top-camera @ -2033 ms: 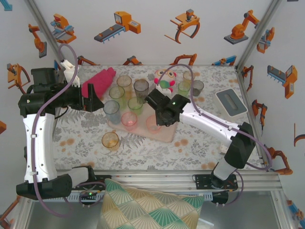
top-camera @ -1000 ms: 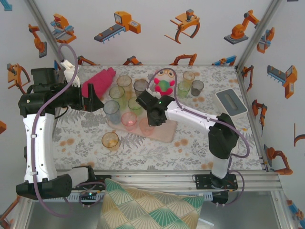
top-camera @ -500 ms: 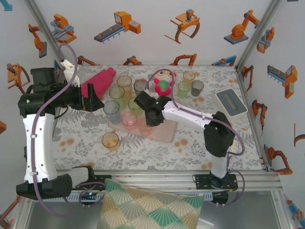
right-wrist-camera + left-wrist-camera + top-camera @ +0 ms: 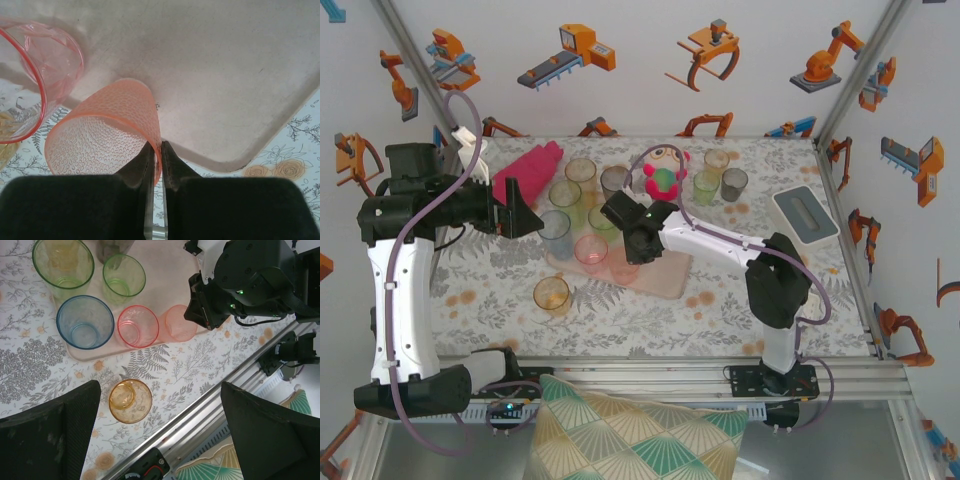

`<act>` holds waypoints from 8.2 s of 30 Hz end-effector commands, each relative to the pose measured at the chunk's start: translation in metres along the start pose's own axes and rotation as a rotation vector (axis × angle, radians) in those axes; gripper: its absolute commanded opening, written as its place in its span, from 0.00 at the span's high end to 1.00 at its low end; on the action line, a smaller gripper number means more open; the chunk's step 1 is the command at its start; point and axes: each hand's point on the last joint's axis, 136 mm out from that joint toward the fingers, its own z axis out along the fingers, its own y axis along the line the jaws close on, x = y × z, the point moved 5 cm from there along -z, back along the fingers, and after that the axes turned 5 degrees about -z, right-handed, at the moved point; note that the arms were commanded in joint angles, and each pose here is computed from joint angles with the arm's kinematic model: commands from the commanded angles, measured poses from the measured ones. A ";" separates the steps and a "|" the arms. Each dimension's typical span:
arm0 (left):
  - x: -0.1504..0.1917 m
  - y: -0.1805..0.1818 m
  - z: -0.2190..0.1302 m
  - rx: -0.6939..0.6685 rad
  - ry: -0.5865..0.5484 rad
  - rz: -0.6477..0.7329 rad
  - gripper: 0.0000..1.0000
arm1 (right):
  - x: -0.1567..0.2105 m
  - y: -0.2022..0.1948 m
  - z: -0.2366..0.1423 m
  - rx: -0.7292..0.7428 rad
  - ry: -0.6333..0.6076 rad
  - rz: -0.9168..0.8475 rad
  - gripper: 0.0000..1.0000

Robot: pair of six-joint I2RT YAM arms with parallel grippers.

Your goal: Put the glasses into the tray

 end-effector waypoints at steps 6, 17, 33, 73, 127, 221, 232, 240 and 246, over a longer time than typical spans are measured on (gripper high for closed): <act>-0.002 -0.012 -0.010 0.036 -0.019 0.037 0.03 | -0.010 0.006 -0.009 -0.032 -0.033 -0.009 0.73; -0.004 -0.012 -0.011 0.019 -0.021 0.050 0.03 | -0.013 -0.001 -0.030 -0.036 -0.081 0.011 0.59; 0.005 0.018 -0.006 -0.181 0.020 0.024 0.03 | -0.015 0.035 -0.100 -0.100 -0.196 -0.061 0.57; -0.006 0.016 -0.021 -0.201 -0.073 -0.008 0.03 | 0.030 0.176 -0.033 -0.258 -0.103 -0.170 0.58; -0.005 0.018 -0.019 -0.205 -0.070 -0.006 0.03 | 0.032 0.162 -0.008 -0.153 -0.084 -0.192 0.88; 0.001 0.007 -0.015 -0.097 -0.025 0.024 0.03 | -0.099 -0.066 0.002 0.041 -0.183 0.051 0.92; 0.001 0.008 -0.013 -0.095 -0.021 0.020 0.03 | -0.091 -0.064 0.017 0.029 -0.155 0.058 0.91; 0.000 0.008 -0.013 -0.092 -0.022 0.016 0.03 | -0.091 -0.062 0.024 0.025 -0.146 0.062 0.91; 0.001 0.008 -0.013 -0.090 -0.022 0.015 0.03 | -0.087 -0.065 0.025 0.038 -0.138 0.062 0.90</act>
